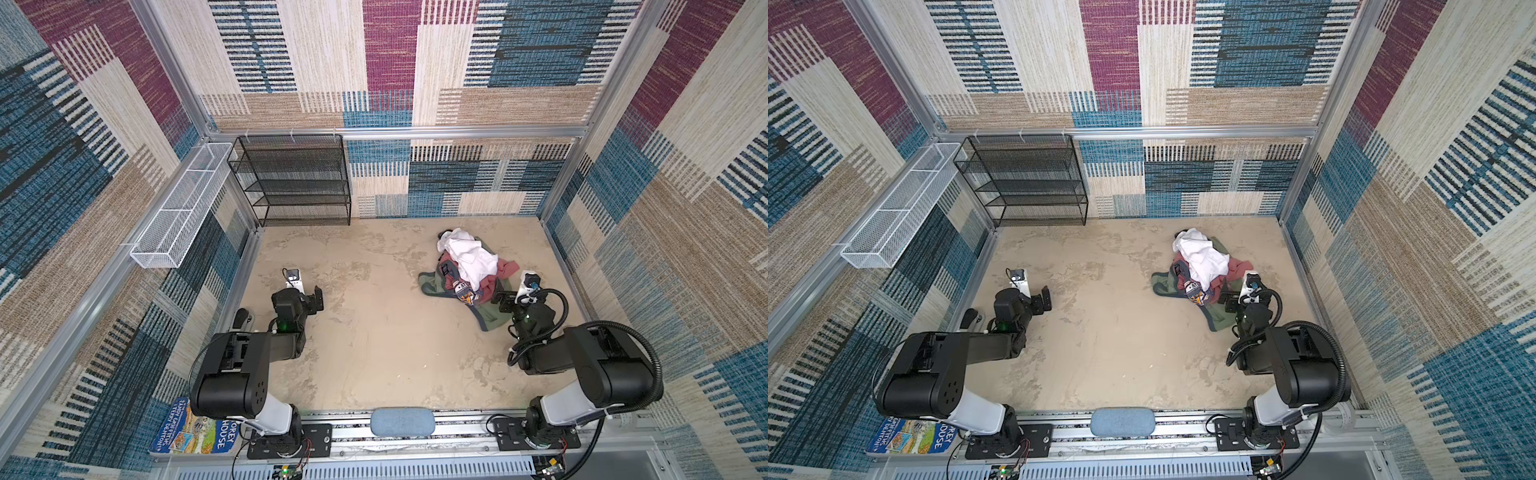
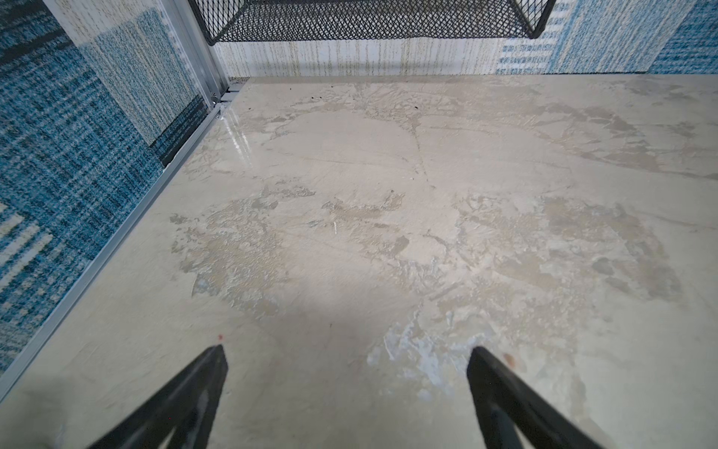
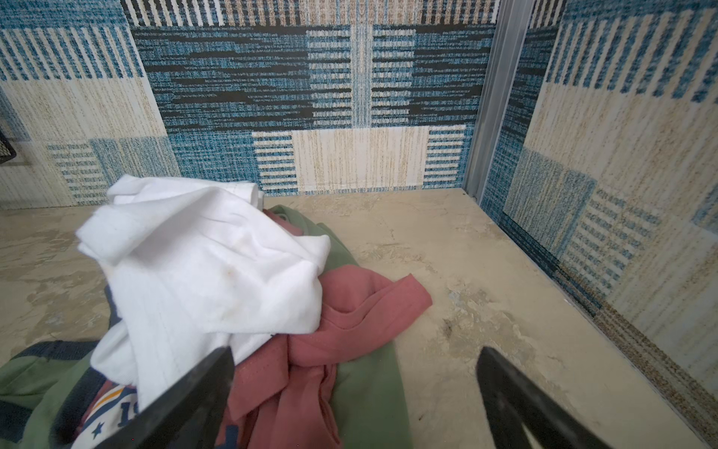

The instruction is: Pick out a specific cloth from the pile

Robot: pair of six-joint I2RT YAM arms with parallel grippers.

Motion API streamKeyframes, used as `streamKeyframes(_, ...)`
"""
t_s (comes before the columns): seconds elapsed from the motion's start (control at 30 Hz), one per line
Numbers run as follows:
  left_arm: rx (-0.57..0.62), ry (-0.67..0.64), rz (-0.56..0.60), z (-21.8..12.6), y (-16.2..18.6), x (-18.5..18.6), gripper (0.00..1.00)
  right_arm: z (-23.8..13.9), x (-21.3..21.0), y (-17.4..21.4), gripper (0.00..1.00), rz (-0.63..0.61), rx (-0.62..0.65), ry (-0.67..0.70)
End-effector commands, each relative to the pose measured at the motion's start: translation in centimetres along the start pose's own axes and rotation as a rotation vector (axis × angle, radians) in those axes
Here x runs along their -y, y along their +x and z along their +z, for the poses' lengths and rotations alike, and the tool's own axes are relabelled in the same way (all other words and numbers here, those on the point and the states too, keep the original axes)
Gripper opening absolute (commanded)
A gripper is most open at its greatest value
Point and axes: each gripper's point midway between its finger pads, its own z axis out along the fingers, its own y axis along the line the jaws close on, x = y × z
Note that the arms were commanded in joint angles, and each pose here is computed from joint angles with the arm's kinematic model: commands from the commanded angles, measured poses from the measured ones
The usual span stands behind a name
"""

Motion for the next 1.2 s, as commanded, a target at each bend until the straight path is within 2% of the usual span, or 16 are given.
streamKeyframes(0.0,0.036,-0.008,-0.013,0.0,-1.0,-0.2,1.00,0.1,-0.3,-0.9,1.00,0.010,0.034,-0.013)
streamKeyframes(0.4,0.031,-0.002,-0.014,0.1,-0.9,-0.1,0.99,0.1,-0.3,-0.9,1.00,0.010,0.033,-0.014)
streamKeyframes(0.43,0.031,-0.002,-0.014,0.1,-0.9,-0.1,0.94,0.1,-0.3,-0.9,1.00,0.009,0.035,-0.014)
streamKeyframes(0.5,0.032,-0.002,-0.014,0.1,-0.9,-0.1,0.92,0.1,-0.2,-1.0,1.00,0.010,0.038,-0.013)
streamKeyframes(0.63,0.049,-0.013,-0.013,-0.2,-1.4,-0.2,0.79,0.1,0.0,-1.5,1.00,0.012,0.039,0.004)
streamKeyframes(0.7,0.040,-0.011,-0.006,-0.7,-2.3,-0.2,0.74,0.7,0.2,-2.2,0.99,0.011,0.001,0.020)
streamKeyframes(0.83,-0.025,-0.014,0.026,-1.2,-4.1,0.1,0.63,1.6,0.3,-6.0,0.94,0.063,-0.028,0.048)
streamKeyframes(0.93,-0.047,-0.021,0.012,-2.0,-5.4,0.8,0.61,1.9,-1.3,-8.4,0.90,0.079,-0.051,0.015)
streamKeyframes(1.03,-0.015,0.013,0.022,-3.3,-7.2,2.4,0.60,2.5,-4.8,-10.1,0.84,0.062,-0.106,-0.059)
streamKeyframes(1.17,-0.001,0.087,0.003,-4.4,-9.0,4.9,0.60,2.9,-11.2,-8.9,0.76,0.013,-0.255,-0.203)
